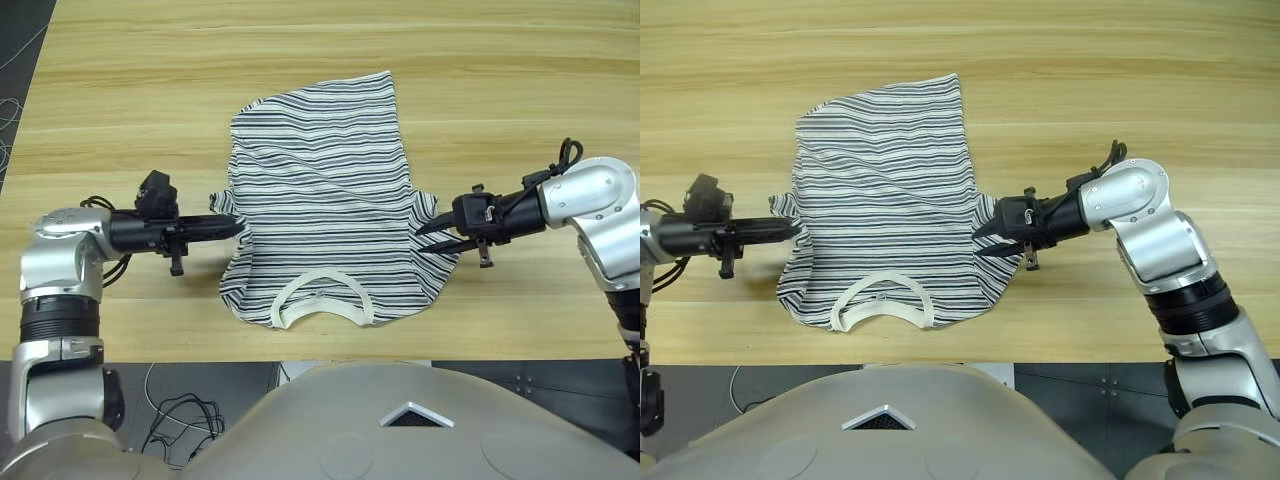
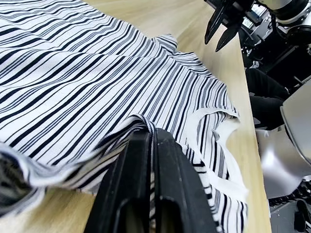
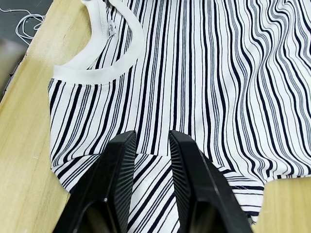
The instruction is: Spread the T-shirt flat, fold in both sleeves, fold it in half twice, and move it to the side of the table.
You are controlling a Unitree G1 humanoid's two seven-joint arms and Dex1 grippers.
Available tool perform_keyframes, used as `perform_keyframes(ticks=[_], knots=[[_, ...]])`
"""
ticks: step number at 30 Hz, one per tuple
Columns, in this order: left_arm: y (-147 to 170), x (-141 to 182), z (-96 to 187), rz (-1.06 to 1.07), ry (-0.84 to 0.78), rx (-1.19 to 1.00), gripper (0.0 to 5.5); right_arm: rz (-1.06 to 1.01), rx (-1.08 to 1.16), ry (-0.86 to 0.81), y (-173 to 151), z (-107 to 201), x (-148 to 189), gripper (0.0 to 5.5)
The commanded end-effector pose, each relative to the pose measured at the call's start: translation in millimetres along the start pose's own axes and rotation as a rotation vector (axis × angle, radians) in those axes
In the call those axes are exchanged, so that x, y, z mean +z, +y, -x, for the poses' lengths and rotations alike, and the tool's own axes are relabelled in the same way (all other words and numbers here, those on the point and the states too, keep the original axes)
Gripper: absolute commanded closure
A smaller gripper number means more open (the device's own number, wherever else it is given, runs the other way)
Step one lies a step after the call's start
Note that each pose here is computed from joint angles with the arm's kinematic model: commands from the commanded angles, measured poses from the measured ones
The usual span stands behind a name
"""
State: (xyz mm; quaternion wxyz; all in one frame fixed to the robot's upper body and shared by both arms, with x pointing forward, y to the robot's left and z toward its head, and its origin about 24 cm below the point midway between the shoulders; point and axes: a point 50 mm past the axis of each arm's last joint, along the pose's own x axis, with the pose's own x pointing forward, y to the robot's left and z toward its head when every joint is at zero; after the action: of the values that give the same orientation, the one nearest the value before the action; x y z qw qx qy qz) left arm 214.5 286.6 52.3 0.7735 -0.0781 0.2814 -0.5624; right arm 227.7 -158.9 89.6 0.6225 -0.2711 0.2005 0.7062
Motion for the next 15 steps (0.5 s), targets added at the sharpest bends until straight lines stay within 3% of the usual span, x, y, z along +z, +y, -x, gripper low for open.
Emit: perform_keyframes(ticks=[1, 10, 15], knots=[[4.6, 1.1, -14.0, -0.010, 0.036, 0.000, 5.38, 0.011, -0.001, -0.001, 0.3, -2.2, 1.7, 4.26], [9.0, -6.9, -39.1, -0.003, 0.066, -0.037, 5.38, 0.012, 0.003, -0.011, 1.4, -5.9, 2.9, 4.26], [13.0, -8.3, -44.2, 0.021, 0.056, -0.028, 4.60, 0.011, 0.004, -0.016, 1.8, -7.1, 2.9, 4.26]])
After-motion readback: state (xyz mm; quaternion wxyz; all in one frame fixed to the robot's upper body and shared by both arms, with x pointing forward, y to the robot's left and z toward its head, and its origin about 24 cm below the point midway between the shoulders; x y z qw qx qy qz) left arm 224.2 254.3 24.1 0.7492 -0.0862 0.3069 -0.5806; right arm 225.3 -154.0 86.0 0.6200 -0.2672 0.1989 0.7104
